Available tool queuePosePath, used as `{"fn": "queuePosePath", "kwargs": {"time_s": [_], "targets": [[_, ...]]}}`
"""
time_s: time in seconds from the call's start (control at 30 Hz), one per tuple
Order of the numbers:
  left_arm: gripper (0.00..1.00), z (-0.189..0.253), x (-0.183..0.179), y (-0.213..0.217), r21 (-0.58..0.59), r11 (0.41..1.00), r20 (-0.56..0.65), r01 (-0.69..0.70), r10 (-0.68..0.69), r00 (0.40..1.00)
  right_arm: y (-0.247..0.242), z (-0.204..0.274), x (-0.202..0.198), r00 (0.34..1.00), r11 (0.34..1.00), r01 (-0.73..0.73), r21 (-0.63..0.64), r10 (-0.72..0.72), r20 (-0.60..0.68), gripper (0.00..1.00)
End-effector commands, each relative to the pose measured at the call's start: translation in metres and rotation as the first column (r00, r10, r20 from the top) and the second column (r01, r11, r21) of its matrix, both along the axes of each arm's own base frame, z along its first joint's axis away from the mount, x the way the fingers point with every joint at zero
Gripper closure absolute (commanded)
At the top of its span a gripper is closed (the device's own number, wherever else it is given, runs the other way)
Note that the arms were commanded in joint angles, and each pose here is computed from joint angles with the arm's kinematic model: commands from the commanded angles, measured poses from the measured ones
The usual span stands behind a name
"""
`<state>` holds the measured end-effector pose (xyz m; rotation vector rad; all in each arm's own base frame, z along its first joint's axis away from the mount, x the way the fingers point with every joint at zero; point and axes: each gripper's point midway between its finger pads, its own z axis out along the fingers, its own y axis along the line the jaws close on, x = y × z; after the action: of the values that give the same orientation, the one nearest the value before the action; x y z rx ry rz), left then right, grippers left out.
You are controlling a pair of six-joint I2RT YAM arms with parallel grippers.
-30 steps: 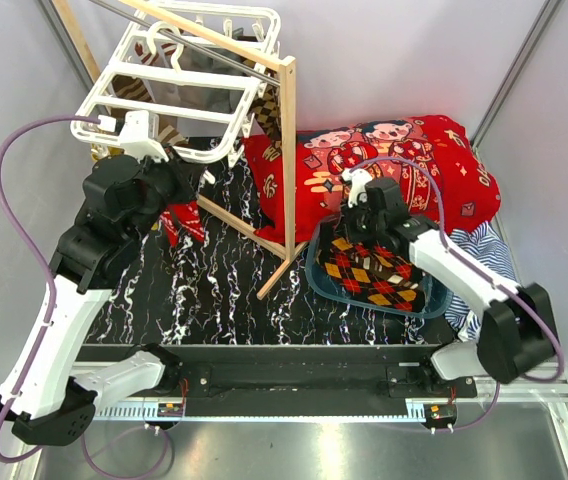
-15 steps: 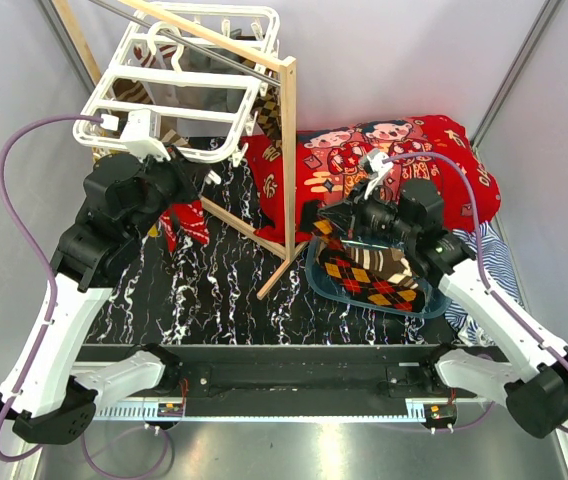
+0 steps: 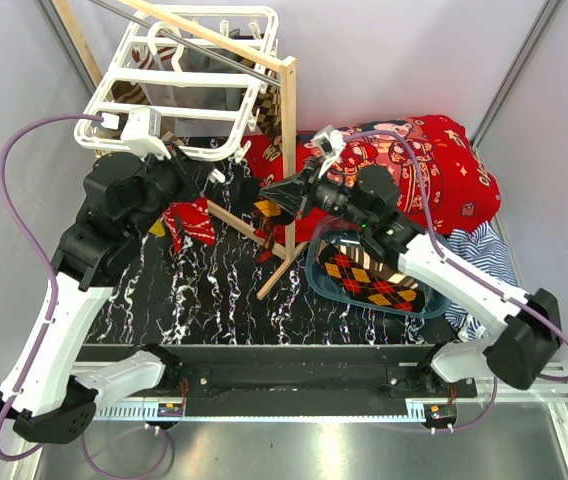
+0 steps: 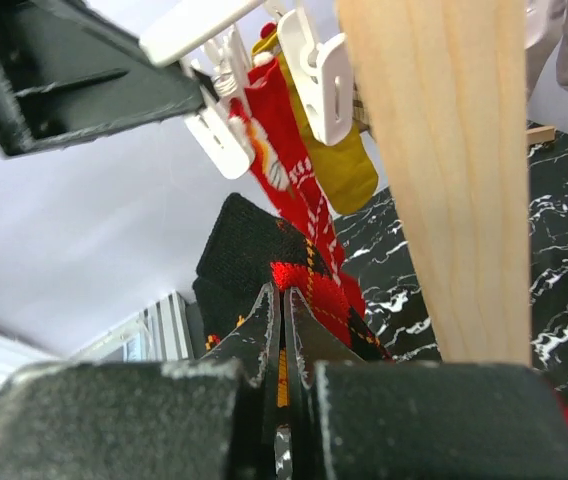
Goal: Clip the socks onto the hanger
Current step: Clamp the sock onto the hanger.
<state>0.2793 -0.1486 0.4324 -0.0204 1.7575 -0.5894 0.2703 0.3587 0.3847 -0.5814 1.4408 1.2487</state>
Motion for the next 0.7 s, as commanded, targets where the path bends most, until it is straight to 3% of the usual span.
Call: {"fn": "queuePosePath", "kwargs": {"time_s": [0.0, 0.67], "targets": [[1.0, 0.025, -0.007, -0.004, -0.043, 0.998, 0.061, 0.036, -0.034, 0.998, 0.011, 0.039, 0.015, 0.997, 0.991, 0.07, 0.118, -0.073, 0.026, 1.0], [1.0, 0.027, -0.012, -0.006, -0.051, 0.997, 0.067, 0.061, -0.057, 0.996, 0.034, 0.045, 0.03, 0.998, 0.988, 0.053, 0.147, -0.056, 0.02, 1.0]]}}
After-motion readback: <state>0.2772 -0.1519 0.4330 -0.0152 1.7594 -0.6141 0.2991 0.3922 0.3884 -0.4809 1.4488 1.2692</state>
